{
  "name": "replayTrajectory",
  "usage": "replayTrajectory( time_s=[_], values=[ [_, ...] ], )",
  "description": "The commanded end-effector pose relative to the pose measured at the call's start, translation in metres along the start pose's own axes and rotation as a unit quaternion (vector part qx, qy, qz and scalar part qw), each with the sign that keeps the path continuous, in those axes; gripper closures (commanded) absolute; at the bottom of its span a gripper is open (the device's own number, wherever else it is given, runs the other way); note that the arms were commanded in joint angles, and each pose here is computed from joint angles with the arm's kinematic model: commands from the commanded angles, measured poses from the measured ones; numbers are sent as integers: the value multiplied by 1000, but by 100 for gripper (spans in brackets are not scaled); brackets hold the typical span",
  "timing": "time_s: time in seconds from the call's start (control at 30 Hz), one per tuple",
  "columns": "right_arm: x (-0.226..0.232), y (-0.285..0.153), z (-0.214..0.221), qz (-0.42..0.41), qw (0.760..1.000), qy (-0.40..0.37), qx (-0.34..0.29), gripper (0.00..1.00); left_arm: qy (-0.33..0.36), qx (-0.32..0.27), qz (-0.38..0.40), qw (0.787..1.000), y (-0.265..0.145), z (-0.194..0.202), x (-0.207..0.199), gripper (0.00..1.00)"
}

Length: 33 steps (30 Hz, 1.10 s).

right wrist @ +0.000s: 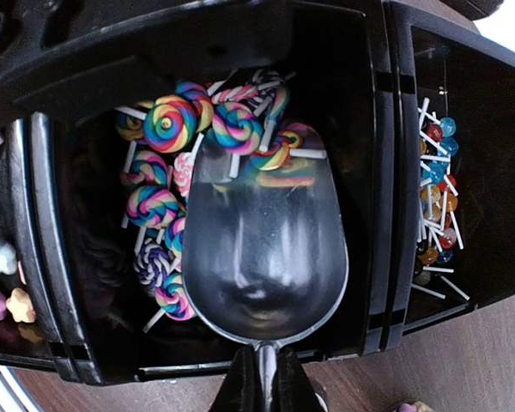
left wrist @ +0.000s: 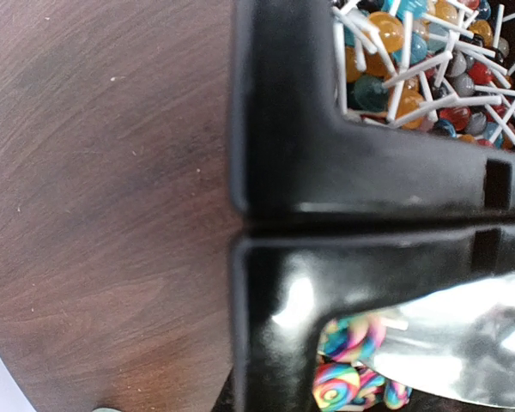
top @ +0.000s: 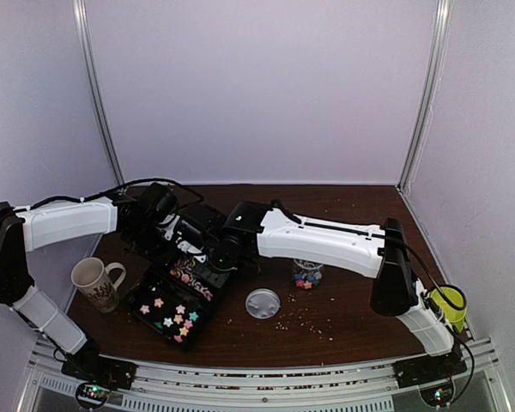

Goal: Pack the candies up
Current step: Scoop the fake candies from the plate.

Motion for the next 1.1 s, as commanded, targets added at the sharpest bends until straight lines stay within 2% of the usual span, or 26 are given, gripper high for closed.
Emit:
replayTrajectory(
  time_s=[0.0, 0.23, 0.4, 0.67, 0.87, 1.07],
  values=[
    [7, 41, 18, -18, 999, -13, 28, 100, 17, -168, 142, 975, -58, -44, -31, 100],
    [14, 61, 32, -15, 1000, -9, 8, 100, 23, -182, 163, 969, -63, -44, -34, 100],
    [-5, 72, 43, 124, 991, 49, 2, 100, 21, -189, 165, 968, -66, -44, -32, 100],
    [-6, 76, 51, 113, 975, 176, -67, 100, 12, -188, 141, 972, -66, -42, -28, 100],
    [3, 84, 47, 64, 977, 180, -96, 100, 15, -183, 156, 971, -63, -43, -30, 100],
    [3, 83, 57, 53, 975, 174, -126, 100, 5, -169, 139, 976, -56, -43, -26, 100]
  ],
)
Point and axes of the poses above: each gripper's point midway between its finger pads, its own y axis out along the fingers, its own x axis along the line the jaws close on, z = x × y, the point moved 9 cm from there along -y, back along the fingers, and after that the axes turned 2 degrees about -y, right-handed, at the moved point
